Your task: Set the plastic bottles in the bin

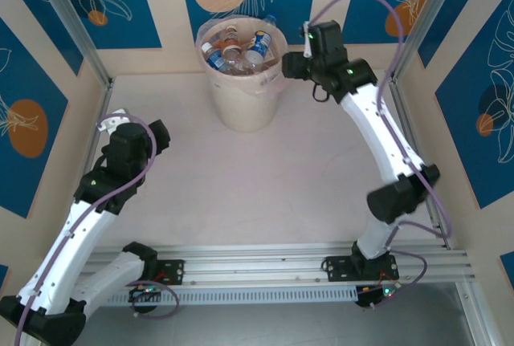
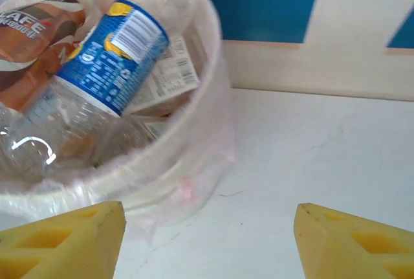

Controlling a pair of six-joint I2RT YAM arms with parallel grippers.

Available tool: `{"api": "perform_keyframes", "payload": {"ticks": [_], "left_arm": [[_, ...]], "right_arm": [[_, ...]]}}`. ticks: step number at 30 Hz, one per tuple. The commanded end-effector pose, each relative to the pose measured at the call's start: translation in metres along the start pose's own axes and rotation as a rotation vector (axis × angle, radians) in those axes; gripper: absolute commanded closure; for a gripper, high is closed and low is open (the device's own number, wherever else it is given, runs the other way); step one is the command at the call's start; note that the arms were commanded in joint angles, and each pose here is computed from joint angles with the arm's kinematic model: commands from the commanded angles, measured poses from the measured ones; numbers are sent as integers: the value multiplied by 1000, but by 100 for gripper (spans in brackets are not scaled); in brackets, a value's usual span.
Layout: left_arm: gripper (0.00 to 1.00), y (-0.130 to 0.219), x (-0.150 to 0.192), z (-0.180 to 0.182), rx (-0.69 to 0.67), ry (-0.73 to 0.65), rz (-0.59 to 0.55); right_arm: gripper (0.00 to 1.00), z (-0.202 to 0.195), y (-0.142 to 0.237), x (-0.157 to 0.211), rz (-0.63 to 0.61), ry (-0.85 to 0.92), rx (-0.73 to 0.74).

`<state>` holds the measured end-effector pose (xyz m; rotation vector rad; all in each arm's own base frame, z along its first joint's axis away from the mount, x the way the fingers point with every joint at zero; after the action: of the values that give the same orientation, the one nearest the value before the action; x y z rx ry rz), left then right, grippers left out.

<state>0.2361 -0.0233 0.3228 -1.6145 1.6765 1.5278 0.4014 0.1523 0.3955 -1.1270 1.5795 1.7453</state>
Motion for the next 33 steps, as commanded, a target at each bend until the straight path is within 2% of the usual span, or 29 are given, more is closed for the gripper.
{"api": "perform_keyframes", "payload": {"ticks": [1, 3, 6, 11, 15, 21, 28, 33], "left_arm": [[0, 4, -13, 10, -63, -82, -56], [1, 3, -14, 15, -79, -120, -72], [0, 1, -14, 23, -100, -155, -101], [0, -7, -2, 35, -84, -214, -169], [0, -21, 16, 36, -12, -260, -225], [1, -52, 45, 41, 68, -265, -271], [1, -78, 72, 59, 87, -273, -306], [0, -98, 84, 71, 98, -262, -285]], "right_arm": [[25, -22, 40, 7, -101, -73, 68], [18, -32, 52, 32, -98, -86, 110], [0, -47, 70, 71, -105, -110, 157], [1, -69, 83, 135, -64, -122, 248], [1, -84, 79, 176, -74, -100, 329], [1, -91, 62, 210, -196, -30, 362], [1, -95, 28, 247, -168, 6, 331], [1, -95, 12, 263, -214, -20, 260]]}}
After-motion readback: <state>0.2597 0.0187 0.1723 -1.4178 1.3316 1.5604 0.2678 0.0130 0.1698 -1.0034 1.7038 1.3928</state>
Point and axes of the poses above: each hand's point on the last joint's axis, 136 mm out from that joint toward the fingers, its own y axis back along the fingers, its own z axis along the line the jaws close on, x = y × z, the point moved 5 cm from there along y, back along the fingers, and after that the axes turned 9 degrees about y, right-handed, at the moved point
